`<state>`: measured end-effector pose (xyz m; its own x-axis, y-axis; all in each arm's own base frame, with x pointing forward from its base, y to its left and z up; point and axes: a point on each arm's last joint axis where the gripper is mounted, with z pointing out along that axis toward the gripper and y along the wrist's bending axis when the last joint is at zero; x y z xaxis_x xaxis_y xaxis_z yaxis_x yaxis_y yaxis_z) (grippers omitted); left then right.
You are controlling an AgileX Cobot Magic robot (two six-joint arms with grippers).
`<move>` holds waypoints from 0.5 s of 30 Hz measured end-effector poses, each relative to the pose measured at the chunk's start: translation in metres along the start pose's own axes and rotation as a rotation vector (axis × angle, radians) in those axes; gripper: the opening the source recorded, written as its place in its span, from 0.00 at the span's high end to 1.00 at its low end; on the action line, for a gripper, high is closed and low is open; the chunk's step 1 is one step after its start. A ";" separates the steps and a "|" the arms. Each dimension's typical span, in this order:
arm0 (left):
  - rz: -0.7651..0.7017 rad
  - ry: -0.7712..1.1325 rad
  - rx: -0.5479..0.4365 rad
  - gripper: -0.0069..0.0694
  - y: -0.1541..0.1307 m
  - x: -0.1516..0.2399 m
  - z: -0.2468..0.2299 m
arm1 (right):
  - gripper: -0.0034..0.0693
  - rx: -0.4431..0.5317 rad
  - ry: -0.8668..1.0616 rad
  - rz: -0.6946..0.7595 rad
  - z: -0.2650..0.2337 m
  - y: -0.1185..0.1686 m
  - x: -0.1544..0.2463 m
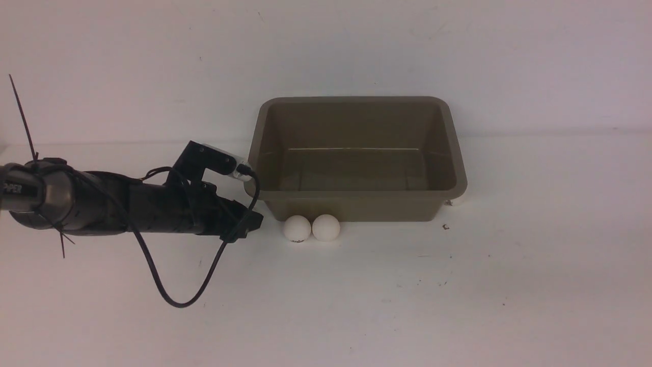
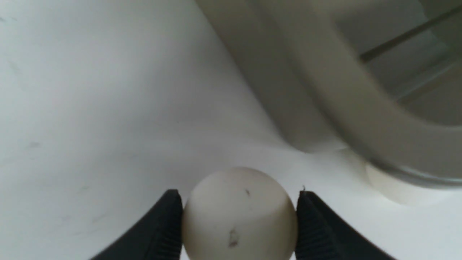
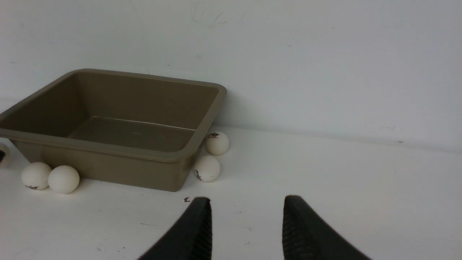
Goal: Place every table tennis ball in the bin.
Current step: Use the left arm to clamp the table tennis ball closest to it
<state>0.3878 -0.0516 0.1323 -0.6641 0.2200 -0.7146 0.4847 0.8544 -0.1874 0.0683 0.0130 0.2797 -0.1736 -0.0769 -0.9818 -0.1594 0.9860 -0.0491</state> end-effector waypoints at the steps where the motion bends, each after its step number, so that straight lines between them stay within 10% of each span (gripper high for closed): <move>1: 0.005 -0.001 -0.008 0.45 0.000 -0.005 -0.010 | 0.59 0.000 0.000 0.000 0.000 0.000 0.000; 8: 0.059 -0.097 -0.075 0.45 -0.014 -0.048 -0.086 | 0.59 0.000 -0.001 0.001 0.000 0.000 0.000; 15: 0.198 -0.223 0.113 0.45 -0.057 -0.083 -0.106 | 0.59 -0.001 -0.002 0.003 0.000 0.000 0.000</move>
<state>0.3548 -0.0688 0.2742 -0.4150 0.2578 -0.8726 0.6606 0.7448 -0.0941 0.0683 0.0130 0.2799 -0.1723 -0.0738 -0.9823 -0.1594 0.9861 -0.0462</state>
